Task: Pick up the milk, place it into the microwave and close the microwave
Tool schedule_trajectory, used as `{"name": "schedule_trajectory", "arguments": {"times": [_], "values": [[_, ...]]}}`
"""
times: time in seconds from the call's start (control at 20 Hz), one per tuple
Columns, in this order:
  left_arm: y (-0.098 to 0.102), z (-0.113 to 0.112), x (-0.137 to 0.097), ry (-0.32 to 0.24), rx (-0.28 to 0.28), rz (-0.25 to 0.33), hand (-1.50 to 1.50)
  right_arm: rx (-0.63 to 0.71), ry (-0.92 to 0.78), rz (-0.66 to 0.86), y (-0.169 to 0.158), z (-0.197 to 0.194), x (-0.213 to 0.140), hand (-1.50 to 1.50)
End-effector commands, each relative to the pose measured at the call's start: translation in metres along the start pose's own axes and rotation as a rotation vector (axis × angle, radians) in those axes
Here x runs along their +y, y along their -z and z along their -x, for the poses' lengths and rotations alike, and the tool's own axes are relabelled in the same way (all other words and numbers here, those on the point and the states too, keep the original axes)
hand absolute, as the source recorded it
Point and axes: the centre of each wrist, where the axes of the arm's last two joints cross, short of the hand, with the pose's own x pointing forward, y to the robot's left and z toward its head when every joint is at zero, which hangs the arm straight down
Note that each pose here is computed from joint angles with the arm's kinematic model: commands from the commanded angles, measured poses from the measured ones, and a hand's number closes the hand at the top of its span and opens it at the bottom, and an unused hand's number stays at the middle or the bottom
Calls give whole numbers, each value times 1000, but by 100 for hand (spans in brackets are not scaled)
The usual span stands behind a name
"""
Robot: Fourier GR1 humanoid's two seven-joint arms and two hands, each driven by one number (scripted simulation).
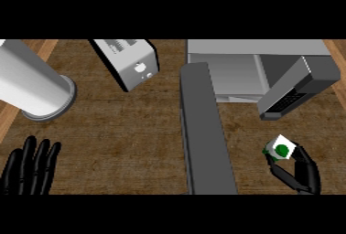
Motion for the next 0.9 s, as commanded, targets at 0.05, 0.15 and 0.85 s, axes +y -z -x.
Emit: {"name": "schedule_trajectory", "arguments": {"times": [0.05,0.15,0.85], "values": [[-3,1,7,-9,6,9,-150,-126,87,-42,-1,4,14,150],[-8,14,-1,-6,10,24,-150,-153,164,-101,-4,4,17,150],[-5,-1,11,-11,26,-41,-150,-181,262,-386,-2,-17,65,150]]}}
